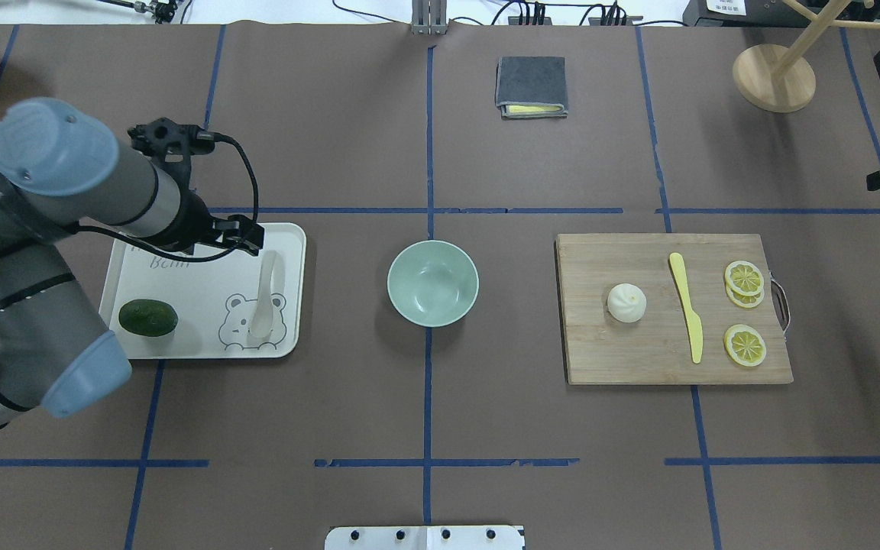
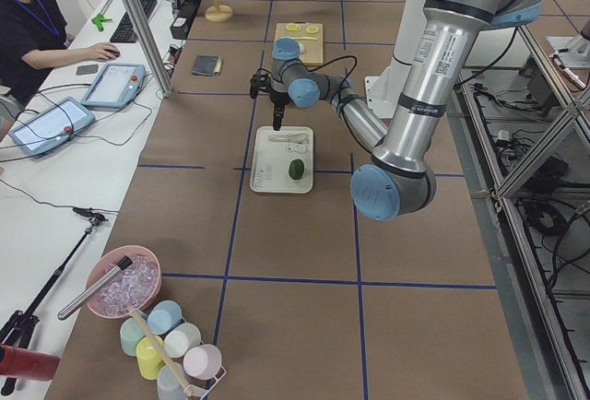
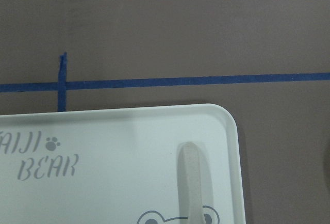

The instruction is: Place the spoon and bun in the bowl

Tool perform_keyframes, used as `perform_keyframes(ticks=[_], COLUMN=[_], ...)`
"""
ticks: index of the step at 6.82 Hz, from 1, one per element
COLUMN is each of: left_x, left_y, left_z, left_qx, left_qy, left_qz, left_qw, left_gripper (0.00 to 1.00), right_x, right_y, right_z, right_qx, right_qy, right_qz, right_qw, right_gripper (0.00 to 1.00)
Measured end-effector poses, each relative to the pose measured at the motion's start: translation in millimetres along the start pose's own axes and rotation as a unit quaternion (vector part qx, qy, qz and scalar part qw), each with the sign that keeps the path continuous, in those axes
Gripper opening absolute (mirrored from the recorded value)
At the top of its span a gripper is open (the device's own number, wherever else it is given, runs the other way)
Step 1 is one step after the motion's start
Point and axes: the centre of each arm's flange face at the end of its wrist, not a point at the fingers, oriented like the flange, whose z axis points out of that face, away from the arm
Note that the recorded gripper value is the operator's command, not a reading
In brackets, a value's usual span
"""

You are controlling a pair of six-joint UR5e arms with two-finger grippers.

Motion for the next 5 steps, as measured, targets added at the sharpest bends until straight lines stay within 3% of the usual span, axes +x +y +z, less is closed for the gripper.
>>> perform_keyframes(ticks=[2,5], left_x=[11,17], left_y=[15,25], left_z=[48,80], left_qx=[0.002,-0.009], left_qy=[-0.006,-0.019], left_qz=[-0.004,-0.001], left_qw=[1.0000,0.9998], left_gripper=[0.92,0.82], right_x=[-41,-83], right_y=[15,27], right_z=[14,27], right_qx=[-0.010,-0.019], right_qy=[-0.015,-0.020], right_qz=[0.004,0.007], right_qw=[0.9998,0.9996], right_gripper=[1.00,1.00])
